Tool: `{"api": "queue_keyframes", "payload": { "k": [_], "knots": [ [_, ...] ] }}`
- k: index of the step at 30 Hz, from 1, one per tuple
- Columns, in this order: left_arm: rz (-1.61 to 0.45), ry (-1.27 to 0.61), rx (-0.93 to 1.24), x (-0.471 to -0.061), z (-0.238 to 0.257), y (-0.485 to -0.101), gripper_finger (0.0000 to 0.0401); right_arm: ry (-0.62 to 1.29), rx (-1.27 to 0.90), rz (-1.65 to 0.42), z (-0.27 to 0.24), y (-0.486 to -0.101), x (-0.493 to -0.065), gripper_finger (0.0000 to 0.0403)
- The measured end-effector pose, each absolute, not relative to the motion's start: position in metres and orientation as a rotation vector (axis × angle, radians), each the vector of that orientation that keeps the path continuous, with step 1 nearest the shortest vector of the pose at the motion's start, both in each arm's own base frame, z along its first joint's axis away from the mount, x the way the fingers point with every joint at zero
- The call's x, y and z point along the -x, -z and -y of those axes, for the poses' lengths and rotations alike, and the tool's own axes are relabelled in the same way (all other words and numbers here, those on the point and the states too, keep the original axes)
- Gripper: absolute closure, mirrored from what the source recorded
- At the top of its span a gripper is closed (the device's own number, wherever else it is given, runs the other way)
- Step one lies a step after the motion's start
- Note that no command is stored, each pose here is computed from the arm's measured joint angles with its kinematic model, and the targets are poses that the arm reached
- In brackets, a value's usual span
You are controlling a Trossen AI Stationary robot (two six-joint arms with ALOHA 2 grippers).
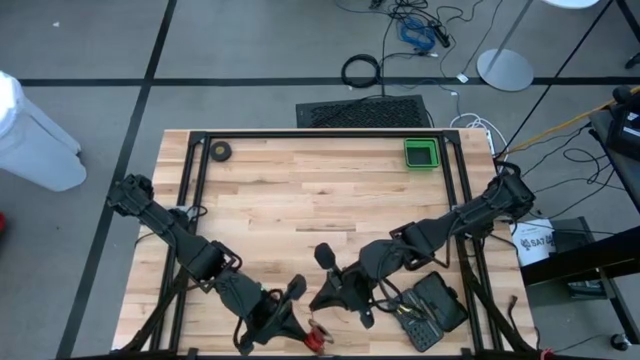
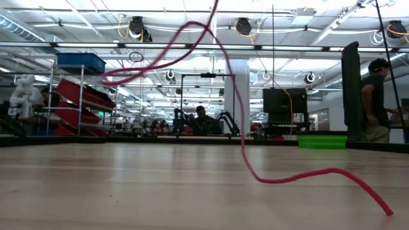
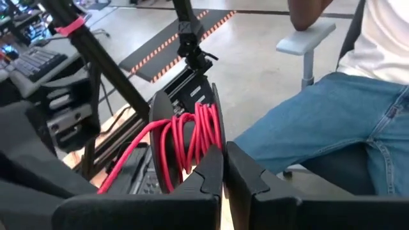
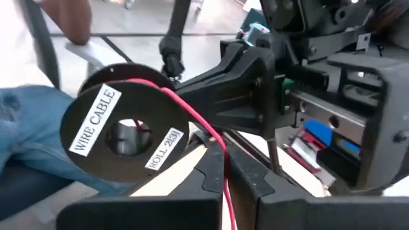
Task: Coil cords
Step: Coil the red wire into the spool
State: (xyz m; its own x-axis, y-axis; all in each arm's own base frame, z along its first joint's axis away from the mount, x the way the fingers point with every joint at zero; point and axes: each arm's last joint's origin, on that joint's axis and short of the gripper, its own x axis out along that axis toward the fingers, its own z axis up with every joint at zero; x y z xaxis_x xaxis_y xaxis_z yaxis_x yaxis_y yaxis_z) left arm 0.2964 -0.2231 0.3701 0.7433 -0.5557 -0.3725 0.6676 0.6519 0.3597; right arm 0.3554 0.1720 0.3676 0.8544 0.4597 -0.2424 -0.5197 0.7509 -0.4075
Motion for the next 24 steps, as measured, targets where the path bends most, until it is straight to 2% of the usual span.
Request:
{"api": "queue_keyframes", "payload": {
  "k": [5, 17, 20, 24],
  "knots": [
    [-0.217, 0.726, -0.507, -0.295, 0.226, -0.371, 0.0393, -0.576, 0.416, -0.133, -0.167, -0.369, -0.357, 0.0386],
    [-0.149, 0.78, -0.535, -0.289, 0.235, -0.375, 0.0393, -0.571, 0.357, -0.208, -0.162, -0.365, -0.357, 0.0293],
    [-0.149, 0.764, -0.539, -0.289, 0.236, -0.375, 0.0393, -0.497, 0.375, -0.222, -0.16, -0.372, -0.348, 0.0277],
    [-0.165, 0.644, -0.561, -0.289, 0.235, -0.375, 0.0393, -0.357, 0.368, -0.239, -0.162, -0.389, -0.325, 0.0265]
  ]
}}
